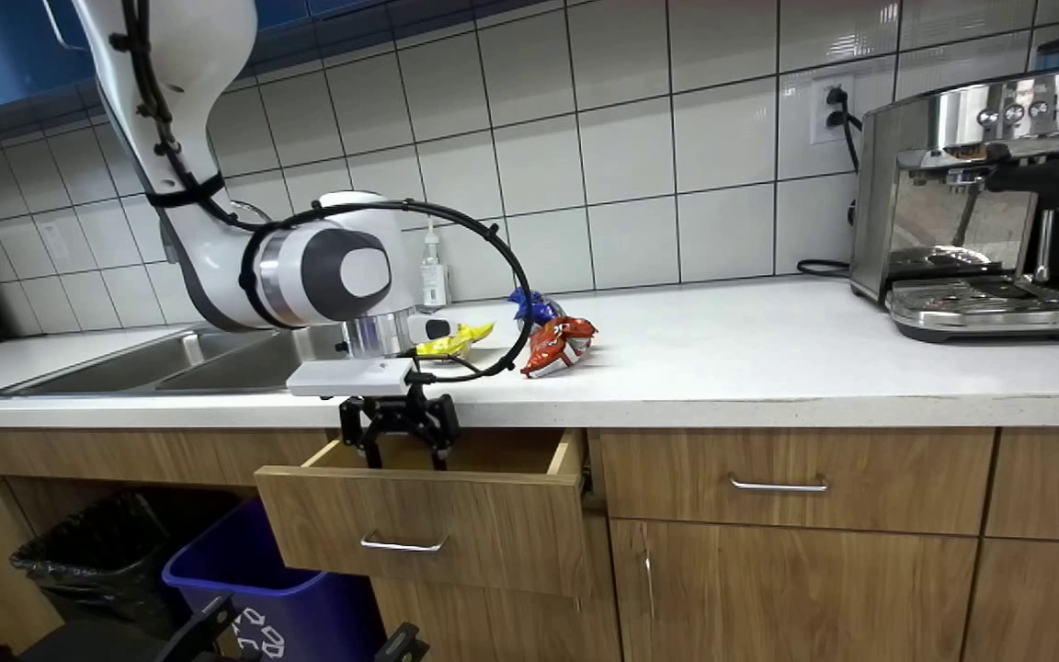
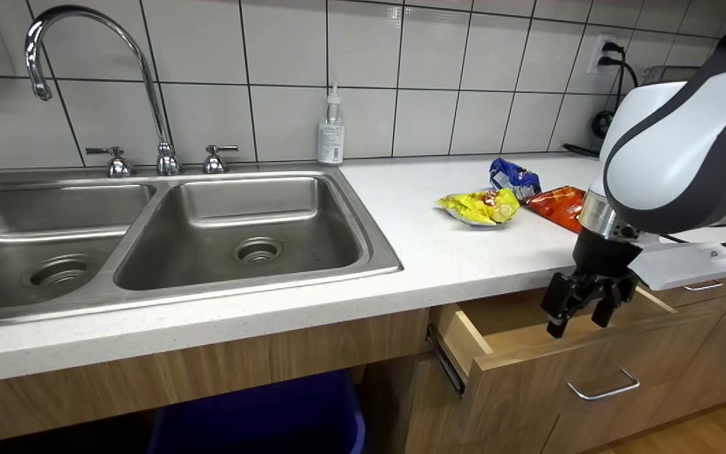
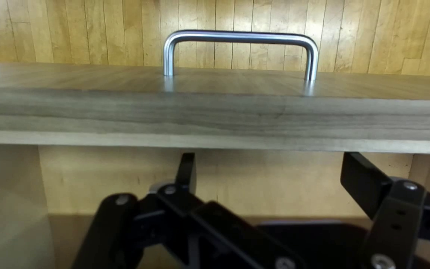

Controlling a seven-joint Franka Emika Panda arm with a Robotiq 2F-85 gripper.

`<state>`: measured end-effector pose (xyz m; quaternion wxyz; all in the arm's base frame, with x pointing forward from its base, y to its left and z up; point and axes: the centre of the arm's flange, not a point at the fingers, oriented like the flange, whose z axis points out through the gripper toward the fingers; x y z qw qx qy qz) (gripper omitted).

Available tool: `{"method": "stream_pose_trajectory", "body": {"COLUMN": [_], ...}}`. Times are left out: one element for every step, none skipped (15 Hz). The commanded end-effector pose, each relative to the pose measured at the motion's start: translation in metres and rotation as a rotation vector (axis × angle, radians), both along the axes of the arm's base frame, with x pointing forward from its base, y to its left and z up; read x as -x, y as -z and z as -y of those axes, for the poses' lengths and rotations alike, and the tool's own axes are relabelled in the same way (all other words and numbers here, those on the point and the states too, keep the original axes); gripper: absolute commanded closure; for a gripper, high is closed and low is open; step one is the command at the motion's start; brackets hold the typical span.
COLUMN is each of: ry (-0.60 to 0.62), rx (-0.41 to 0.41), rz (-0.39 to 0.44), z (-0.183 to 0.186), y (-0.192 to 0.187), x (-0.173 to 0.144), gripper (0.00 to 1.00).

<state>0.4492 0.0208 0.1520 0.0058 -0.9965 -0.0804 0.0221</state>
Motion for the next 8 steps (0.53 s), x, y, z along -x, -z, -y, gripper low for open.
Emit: {"method": "stream_pose_trajectory", "body": {"ry": [0.009,0.011,0.012,0.014,0.015,0.014,0.014,0.013], "rx": [-0.002,-0.002,-0.001,-0.002,-0.001,0.001,0.004,0.006], "rz": [-0.014,-0.016,-0.017,-0.021,-0.024,-0.029,-0.033,-0.034], "z": [0.002,0.003,0.003,0.004,0.004,0.004,0.005,0.004], "y": [-0.008,-0.009,-0.010,-0.011,-0.012,-0.010,-0.010,-0.010], "x": [0.030,0.033,0.036,0.040,0.044,0.047,0.050,0.054], "gripper": [0.00,0.00,0.00,0.00,0.00,0.00,0.00,0.00]}}
